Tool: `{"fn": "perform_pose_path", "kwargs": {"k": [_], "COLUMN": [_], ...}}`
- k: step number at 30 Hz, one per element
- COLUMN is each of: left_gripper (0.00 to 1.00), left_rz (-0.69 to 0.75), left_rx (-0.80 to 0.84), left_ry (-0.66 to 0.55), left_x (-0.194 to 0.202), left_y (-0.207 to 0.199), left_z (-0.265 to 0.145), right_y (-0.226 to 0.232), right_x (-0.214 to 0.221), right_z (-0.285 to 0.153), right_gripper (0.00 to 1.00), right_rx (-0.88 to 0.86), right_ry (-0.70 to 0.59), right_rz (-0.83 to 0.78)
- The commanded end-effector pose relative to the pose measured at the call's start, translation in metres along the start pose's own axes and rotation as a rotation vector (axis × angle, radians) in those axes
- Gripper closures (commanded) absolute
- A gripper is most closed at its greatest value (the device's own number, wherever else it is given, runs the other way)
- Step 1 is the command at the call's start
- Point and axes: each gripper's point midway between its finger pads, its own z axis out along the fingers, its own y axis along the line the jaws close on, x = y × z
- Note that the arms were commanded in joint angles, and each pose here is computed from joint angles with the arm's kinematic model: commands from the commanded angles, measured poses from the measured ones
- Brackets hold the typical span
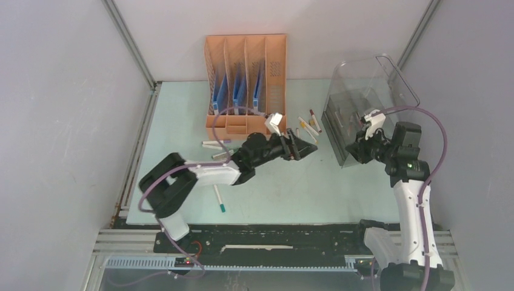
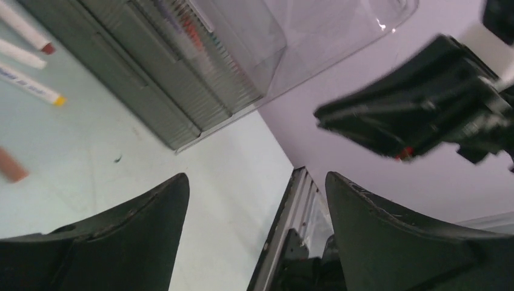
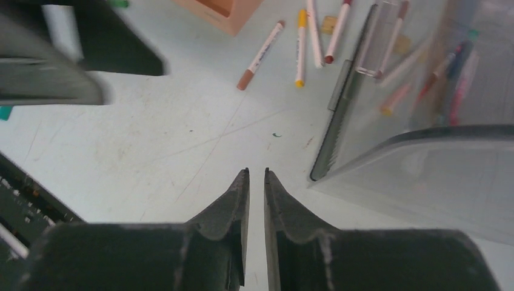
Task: Organize the desk
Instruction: Move the stationery to the center of the board.
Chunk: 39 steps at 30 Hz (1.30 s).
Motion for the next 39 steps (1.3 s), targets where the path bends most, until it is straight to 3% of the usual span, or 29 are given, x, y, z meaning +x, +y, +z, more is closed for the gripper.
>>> {"fn": "perform_pose_path", "kwargs": {"k": [1,4,10,16,21,26,31,39], "left_gripper": [0.14,0.29,0.39,0.4,0.4,0.51,0.58,0.58], "left_rz": [-0.15,-0.243,-0.33,-0.282,-0.137,0.007,0.034,0.079], "left_rx": [0.056,0.012,-0.076,-0.214,-0.492,-0.762,-0.798,-0.802], "left_ry": [-0.078,-0.099,-0.122,-0.175,-0.198,-0.119,-0.058,-0.004], "left_x": [-0.015,-0.013,-0.003,-0.004,-0.021,-0.028,-0.031,-0.042], "left_y": [-0.017,0.001,0.036,0.065,0.1,0.13,0.143,0.163], "left_z": [0.049,0.078,0.12,0.126,0.122,0.116,0.126,0.15], "right_y": [0.032,0.03,0.028,0.031,0.034,0.034,0.032,0.031], "right_x": [-0.017,-0.018,-0.015,-0.012,-0.012,-0.012,-0.013,-0.012], "right_z": [-0.019,-0.024,-0.028,-0.026,-0.023,-0.024,-0.024,-0.024], "right_gripper": [0.78,0.78,0.78,0.78,0.78,0.79,0.8,0.83], "right_rx": [-0.111,-0.091,-0.077,-0.085,-0.095,-0.088,-0.076,-0.066], "right_ry": [-0.075,-0.076,-0.071,-0.057,-0.049,-0.049,-0.048,-0.045], "right_rz": [-0.119,-0.117,-0.092,-0.096,-0.104,-0.108,-0.109,-0.111]}}
